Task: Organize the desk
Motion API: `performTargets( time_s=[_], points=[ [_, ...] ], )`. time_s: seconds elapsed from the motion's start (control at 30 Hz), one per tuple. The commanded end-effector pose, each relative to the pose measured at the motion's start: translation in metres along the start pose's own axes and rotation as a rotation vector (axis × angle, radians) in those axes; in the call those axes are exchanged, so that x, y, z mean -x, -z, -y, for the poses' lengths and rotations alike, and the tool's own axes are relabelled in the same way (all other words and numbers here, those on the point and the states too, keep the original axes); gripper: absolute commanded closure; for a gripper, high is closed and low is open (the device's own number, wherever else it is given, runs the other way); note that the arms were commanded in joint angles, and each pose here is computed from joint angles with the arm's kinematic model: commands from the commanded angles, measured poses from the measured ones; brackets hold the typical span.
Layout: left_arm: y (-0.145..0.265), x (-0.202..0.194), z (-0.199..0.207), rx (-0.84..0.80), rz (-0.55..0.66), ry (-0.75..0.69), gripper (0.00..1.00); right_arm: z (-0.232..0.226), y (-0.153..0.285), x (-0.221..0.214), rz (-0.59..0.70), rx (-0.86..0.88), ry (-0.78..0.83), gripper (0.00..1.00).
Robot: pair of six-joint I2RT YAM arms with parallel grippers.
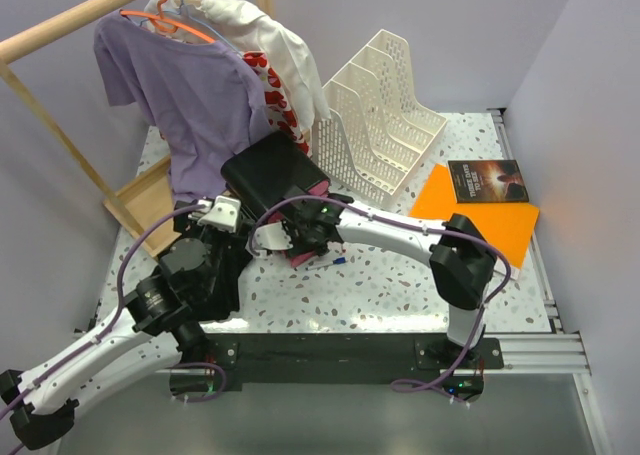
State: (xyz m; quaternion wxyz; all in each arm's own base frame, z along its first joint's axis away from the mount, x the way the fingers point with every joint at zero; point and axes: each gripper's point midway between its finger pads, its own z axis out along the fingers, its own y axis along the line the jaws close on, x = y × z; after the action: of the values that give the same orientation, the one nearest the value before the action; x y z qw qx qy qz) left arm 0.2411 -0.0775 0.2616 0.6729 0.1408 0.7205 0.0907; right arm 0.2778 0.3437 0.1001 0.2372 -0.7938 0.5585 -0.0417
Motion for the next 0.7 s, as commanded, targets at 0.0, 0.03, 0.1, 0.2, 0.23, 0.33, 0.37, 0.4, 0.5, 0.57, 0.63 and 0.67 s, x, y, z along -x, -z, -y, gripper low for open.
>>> performTargets(
  time_s=[0.0, 0.03, 0.1, 0.2, 0.23, 0.33, 0.37, 0.4, 0.5, 0.57, 0.63, 0.67],
  points=[
    [-0.001, 0.012, 0.004, -0.024, 0.051, 0.050, 0.00, 0.000, 0.047, 0.010, 0.134, -0.017, -0.083, 0.52],
    [-0.001, 0.015, 0.011, -0.070, 0.068, 0.050, 0.00, -0.002, 0.052, 0.008, 0.151, -0.007, -0.102, 0.51],
    [0.000, 0.018, 0.025, -0.146, 0.098, 0.046, 0.00, -0.011, 0.057, -0.004, 0.182, 0.034, -0.164, 0.50],
    [0.005, 0.019, 0.073, -0.393, 0.129, 0.022, 0.00, -0.014, 0.071, -0.021, 0.265, 0.071, -0.297, 0.49],
    [0.006, 0.019, 0.083, -0.437, 0.124, 0.020, 0.00, -0.015, 0.083, -0.018, 0.328, 0.086, -0.327, 0.49],
    [0.011, 0.014, 0.121, -0.614, 0.075, 0.015, 0.00, -0.019, 0.088, -0.039, 0.376, 0.116, -0.484, 0.46],
    [0.009, 0.012, 0.131, -0.648, 0.044, 0.016, 0.00, -0.016, 0.099, -0.043, 0.429, 0.122, -0.557, 0.46],
    [0.015, 0.011, 0.143, -0.707, 0.014, 0.050, 0.00, -0.016, 0.103, -0.045, 0.449, 0.122, -0.595, 0.41],
    [0.021, 0.009, 0.167, -0.808, -0.063, 0.129, 0.03, -0.013, 0.114, -0.055, 0.518, 0.108, -0.723, 0.31],
    [0.033, 0.003, 0.188, -0.913, -0.118, 0.182, 0.08, -0.008, 0.120, -0.063, 0.560, 0.078, -0.809, 0.23],
    [0.043, -0.003, 0.207, -0.963, -0.178, 0.240, 0.12, -0.008, 0.120, -0.068, 0.593, 0.081, -0.846, 0.21],
    [0.048, -0.003, 0.214, -0.972, -0.196, 0.270, 0.12, -0.007, 0.120, -0.073, 0.597, 0.081, -0.872, 0.21]
  ],
)
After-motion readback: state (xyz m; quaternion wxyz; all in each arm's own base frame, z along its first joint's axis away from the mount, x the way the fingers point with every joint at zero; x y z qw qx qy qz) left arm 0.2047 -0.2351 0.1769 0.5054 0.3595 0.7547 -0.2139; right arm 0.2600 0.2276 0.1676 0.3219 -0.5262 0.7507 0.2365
